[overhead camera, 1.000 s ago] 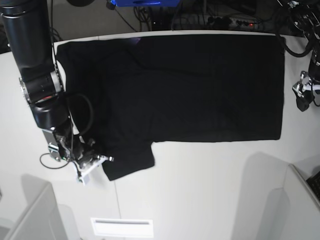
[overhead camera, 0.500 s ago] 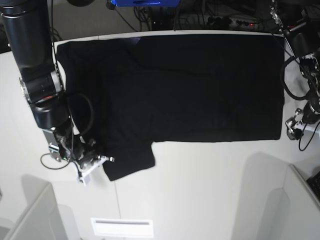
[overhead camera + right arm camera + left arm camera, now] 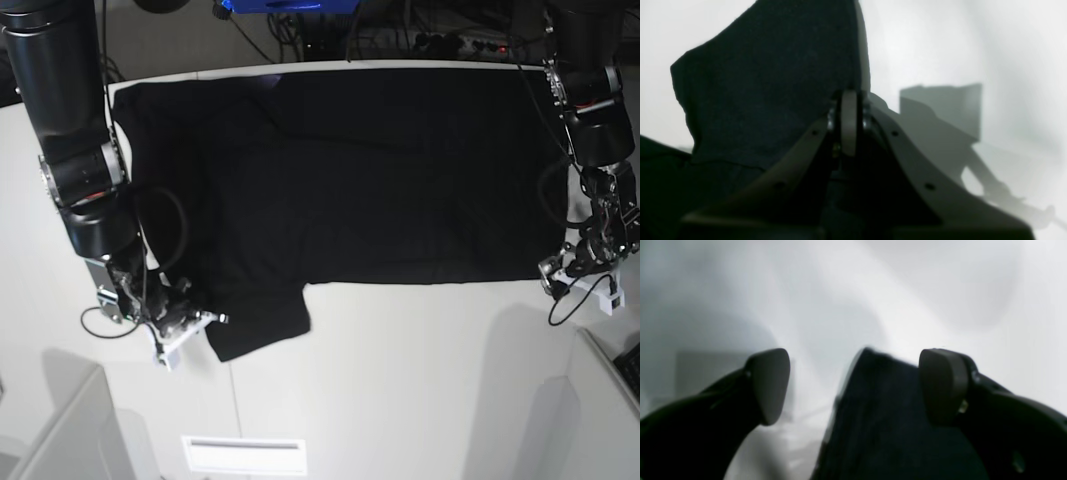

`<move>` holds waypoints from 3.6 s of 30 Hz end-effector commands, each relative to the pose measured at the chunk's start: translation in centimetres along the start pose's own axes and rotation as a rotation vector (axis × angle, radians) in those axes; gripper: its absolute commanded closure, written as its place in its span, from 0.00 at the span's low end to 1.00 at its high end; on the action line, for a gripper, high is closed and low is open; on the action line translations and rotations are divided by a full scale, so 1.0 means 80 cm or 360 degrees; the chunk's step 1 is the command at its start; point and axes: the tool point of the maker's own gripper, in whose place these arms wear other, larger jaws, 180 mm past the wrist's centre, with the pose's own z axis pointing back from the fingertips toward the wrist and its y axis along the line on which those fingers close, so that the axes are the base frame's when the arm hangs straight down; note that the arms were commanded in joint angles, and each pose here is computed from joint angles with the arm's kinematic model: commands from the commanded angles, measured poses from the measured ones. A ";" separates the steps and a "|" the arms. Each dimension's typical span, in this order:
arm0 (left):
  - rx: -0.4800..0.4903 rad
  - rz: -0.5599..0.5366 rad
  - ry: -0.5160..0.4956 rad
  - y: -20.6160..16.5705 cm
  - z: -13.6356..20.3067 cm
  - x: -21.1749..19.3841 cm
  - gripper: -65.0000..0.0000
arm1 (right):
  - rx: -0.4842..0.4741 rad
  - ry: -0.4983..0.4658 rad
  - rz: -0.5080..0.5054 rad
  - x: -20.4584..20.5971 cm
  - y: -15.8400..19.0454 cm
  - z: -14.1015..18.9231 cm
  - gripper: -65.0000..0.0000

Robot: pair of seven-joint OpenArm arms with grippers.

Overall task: Fold the T-shirt properly
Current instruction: 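Grasp the hem corners with both grippers, left reaching the hem beside it, then lift the hem and fold it toward the shoulder edge with both grippers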

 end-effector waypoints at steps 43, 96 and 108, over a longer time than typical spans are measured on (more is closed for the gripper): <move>-0.0035 -0.0117 -0.0058 -0.028 -0.014 0.000 1.00 | -0.0003 -0.0091 0.0014 0.032 -0.001 0.011 1.00; -0.0442 -0.0278 -0.0329 -0.088 0.159 -0.042 1.00 | 0.0275 -0.0333 -0.0089 -0.035 -0.016 0.160 1.00; -0.0389 -0.0294 -0.0357 -0.067 0.184 -0.050 1.00 | 0.0239 -0.0310 -0.0075 -0.072 -0.023 0.209 1.00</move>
